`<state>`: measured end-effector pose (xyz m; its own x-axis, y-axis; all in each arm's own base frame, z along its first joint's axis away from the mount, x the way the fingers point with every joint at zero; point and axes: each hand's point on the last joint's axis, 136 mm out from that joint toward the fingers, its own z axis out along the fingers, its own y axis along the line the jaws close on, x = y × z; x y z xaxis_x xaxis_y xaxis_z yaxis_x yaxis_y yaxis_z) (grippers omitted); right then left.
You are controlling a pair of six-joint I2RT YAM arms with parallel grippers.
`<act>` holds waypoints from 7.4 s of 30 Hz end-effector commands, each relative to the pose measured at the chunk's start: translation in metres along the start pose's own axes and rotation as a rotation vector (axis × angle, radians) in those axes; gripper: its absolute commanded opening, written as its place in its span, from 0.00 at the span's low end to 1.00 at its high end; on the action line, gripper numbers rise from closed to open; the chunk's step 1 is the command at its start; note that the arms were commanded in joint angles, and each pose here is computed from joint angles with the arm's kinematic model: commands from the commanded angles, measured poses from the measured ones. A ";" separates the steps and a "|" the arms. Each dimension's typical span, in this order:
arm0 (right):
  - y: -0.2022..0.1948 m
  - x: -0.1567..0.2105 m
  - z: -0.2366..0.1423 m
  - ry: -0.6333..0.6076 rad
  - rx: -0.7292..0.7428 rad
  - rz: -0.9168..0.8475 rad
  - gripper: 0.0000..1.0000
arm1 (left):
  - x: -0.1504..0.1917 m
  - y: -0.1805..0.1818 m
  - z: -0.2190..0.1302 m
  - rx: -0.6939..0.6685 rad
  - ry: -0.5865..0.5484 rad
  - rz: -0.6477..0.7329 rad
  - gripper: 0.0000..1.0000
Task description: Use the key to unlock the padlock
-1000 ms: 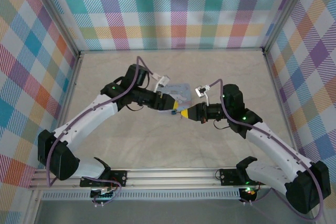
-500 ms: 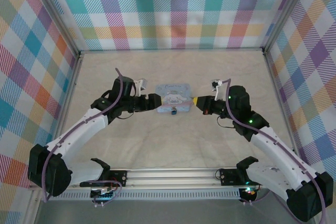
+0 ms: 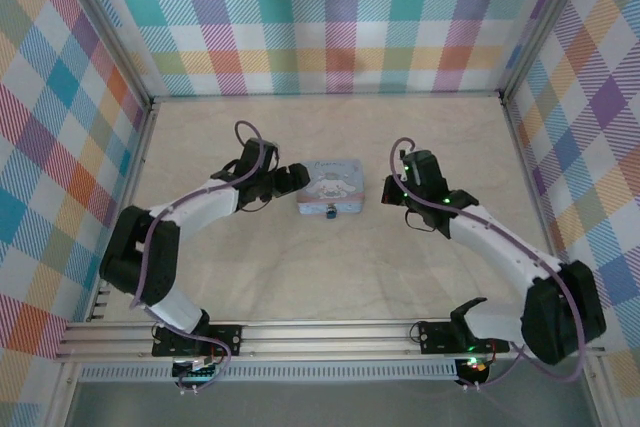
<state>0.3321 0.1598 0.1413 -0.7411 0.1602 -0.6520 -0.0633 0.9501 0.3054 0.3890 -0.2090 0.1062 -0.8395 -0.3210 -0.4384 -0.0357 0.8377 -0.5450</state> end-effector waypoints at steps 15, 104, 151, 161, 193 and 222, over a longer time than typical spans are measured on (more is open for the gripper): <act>0.015 0.010 0.071 0.092 0.109 -0.108 0.00 | -0.047 -0.033 0.044 0.097 -0.024 0.022 0.81; 0.081 -0.021 0.179 0.349 0.045 -0.344 0.00 | 0.126 -0.102 0.043 0.654 -0.132 0.503 0.62; 0.090 -0.043 0.155 0.288 0.055 -0.373 0.00 | 0.112 -0.109 0.058 0.556 -0.188 0.483 0.59; 0.065 -0.093 0.112 0.162 0.139 -0.279 0.00 | 0.110 -0.102 0.059 0.524 -0.192 0.482 0.61; -0.013 0.009 0.107 0.307 0.277 -0.110 0.00 | 0.111 -0.107 0.079 0.526 -0.148 0.462 0.67; 0.007 0.014 0.108 0.310 0.202 -0.106 0.00 | 0.106 -0.080 0.089 0.531 -0.073 0.298 0.59</act>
<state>0.4013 0.1767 0.0649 -0.8958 0.0048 -0.4444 -0.0077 0.9996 0.0263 0.3505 -0.3480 0.0548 -0.6947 -0.1650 -0.7002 0.5139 0.5672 -0.6436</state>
